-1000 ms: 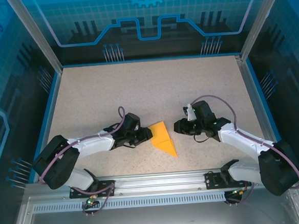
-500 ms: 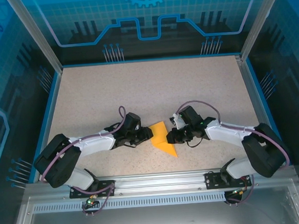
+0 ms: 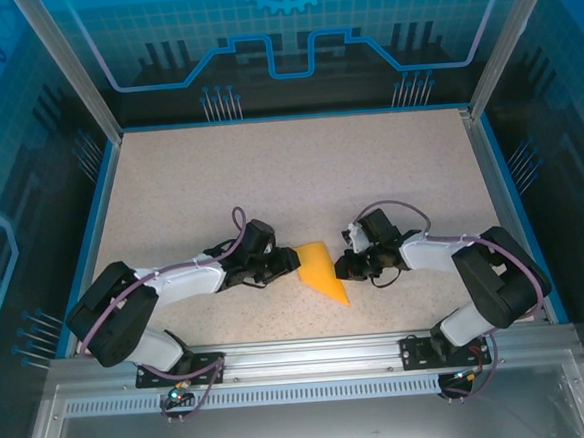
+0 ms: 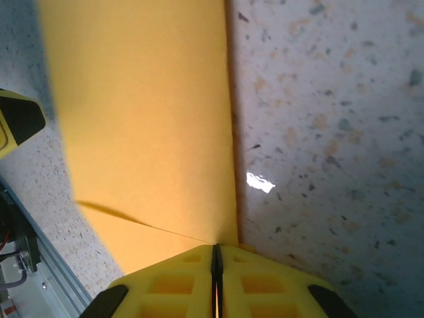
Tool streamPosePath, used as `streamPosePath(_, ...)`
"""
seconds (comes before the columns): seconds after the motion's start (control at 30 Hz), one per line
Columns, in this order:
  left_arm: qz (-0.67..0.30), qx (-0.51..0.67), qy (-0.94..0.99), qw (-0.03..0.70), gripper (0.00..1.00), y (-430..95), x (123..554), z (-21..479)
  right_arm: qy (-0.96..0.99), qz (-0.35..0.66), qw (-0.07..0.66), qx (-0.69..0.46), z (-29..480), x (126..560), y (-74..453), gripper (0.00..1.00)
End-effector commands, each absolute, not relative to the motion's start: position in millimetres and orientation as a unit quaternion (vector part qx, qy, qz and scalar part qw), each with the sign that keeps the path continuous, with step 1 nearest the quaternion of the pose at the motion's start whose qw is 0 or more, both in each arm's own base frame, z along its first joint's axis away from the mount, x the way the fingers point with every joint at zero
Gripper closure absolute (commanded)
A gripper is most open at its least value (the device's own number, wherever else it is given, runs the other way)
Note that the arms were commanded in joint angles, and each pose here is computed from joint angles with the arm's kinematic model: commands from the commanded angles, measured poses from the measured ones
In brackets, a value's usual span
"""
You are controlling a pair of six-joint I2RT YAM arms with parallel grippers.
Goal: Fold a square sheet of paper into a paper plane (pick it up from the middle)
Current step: Fold the wing for the fifth time at the center of the table.
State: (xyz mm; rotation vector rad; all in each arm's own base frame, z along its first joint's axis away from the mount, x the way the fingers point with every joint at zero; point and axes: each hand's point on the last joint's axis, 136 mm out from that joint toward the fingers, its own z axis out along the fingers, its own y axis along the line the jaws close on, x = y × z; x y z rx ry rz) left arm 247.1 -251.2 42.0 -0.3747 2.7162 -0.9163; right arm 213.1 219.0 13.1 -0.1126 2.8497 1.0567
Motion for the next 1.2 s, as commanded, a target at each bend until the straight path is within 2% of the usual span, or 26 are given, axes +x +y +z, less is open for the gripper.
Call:
streamPosePath(0.0, -0.332, -0.118, 0.928, 0.123, 0.48, -265.1, 253.0, 50.8, 0.932, 0.360, 0.040, -0.027, 6.1, 210.6, 217.3, 0.90)
streamPosePath(0.17, -0.347, -0.115, 0.923, 0.119, 0.44, -273.8, 254.1, 52.0, 0.935, 0.353, 0.034, -0.018, -1.6, 208.3, 213.3, 0.90)
streamPosePath(0.77, -0.390, -0.108, 0.909, 0.098, 0.44, -307.4, 255.7, 47.7, 0.936, 0.350, 0.033, -0.001, -8.0, 207.4, 204.3, 0.90)
streamPosePath(0.97, -0.416, -0.107, 0.897, 0.103, 0.49, -313.8, 257.5, 55.0, 0.935, 0.353, 0.034, 0.000, -8.9, 207.3, 203.9, 0.89)
streamPosePath(1.17, -0.412, -0.112, 0.898, 0.108, 0.61, -312.1, 259.5, 55.0, 0.929, 0.367, 0.042, -0.005, -2.2, 210.7, 208.4, 0.86)
